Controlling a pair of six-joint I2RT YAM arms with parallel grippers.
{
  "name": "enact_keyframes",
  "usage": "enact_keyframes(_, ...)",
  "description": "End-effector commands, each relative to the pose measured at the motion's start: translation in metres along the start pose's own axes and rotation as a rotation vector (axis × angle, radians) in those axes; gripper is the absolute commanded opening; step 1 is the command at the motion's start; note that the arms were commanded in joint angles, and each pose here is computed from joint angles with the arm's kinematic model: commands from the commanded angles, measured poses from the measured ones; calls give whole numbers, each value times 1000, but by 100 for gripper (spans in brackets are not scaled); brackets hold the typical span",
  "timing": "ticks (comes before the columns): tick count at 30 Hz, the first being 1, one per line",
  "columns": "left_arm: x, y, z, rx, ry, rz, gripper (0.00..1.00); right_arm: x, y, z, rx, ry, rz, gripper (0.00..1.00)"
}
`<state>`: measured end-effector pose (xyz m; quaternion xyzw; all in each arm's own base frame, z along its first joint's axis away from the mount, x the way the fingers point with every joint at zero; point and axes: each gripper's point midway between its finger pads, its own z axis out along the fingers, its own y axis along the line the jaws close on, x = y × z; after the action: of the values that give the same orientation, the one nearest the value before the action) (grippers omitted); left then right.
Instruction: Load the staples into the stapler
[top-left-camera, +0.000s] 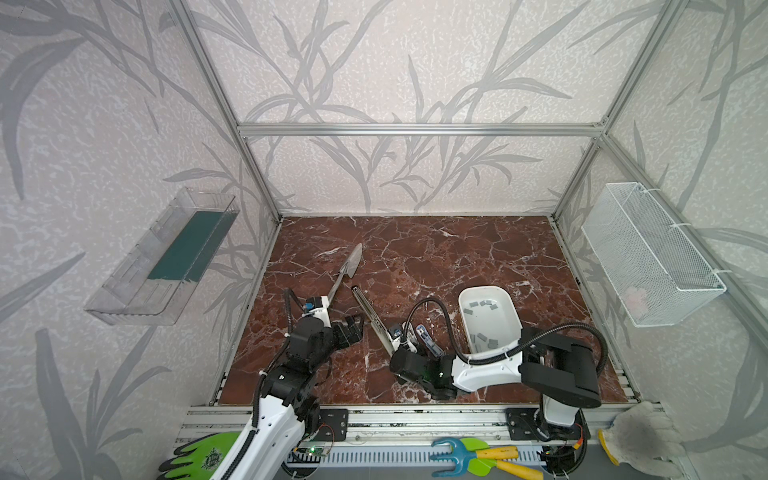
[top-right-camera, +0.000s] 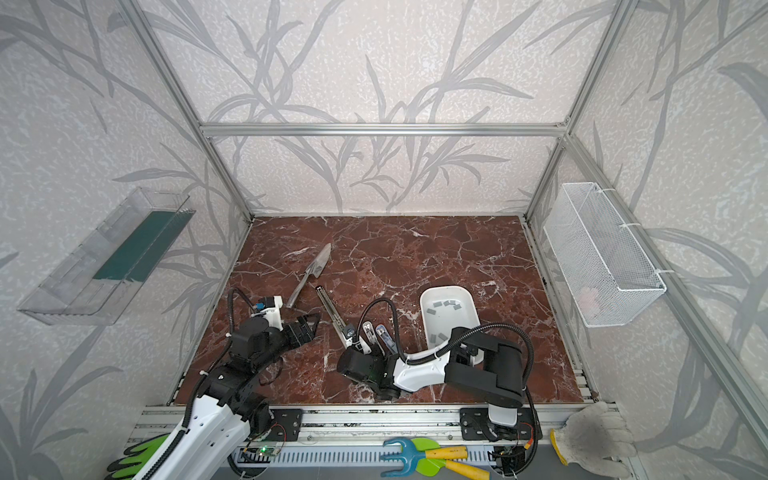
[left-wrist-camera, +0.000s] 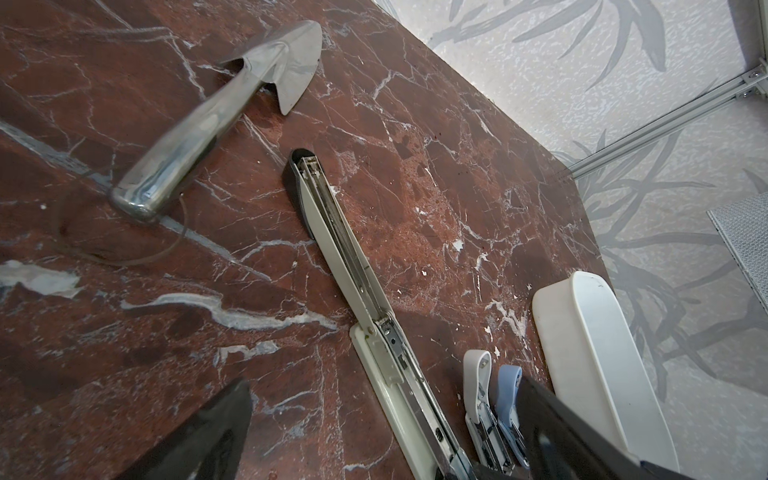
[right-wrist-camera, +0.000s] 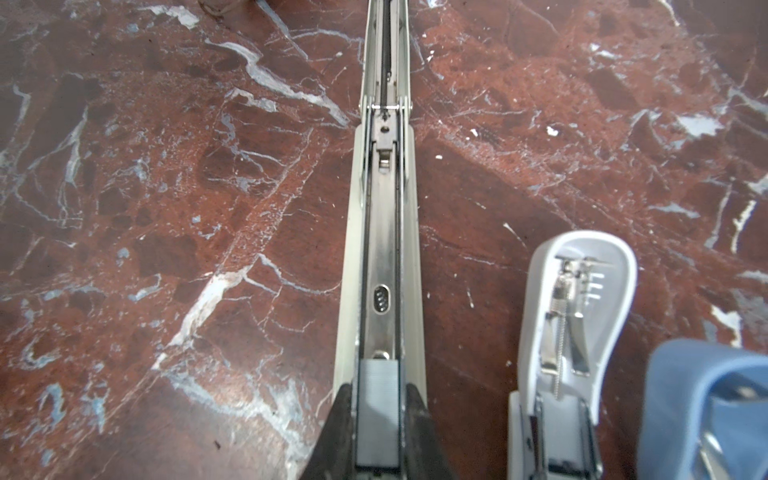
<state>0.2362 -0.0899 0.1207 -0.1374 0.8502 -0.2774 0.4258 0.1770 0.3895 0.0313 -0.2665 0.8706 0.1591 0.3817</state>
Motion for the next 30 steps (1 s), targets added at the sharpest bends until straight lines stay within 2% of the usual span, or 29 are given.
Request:
enact_keyframes(1,-6,-2,1,10,-25,-1,99,6,3,-8,-34,4,-42,1)
enact_keyframes(6,0,-4,12,43,-11,-35,99,14,9,-18,-59,-5,-49,1)
enact_keyframes(11,13,-7,30,73,69,-114,99,20,4,-18,-37,-1,-9,0)
enact_keyframes(17,23,12,45,-13,103,-241,99,18,1,-19,-21,-9,6,0)
enact_keyframes(20,26,9,53,16,112,-249,99,19,5,-21,-33,-13,3,0)
enact_keyframes(30,44,17,82,-9,210,-244,99,22,17,-23,-66,-26,-19,0)
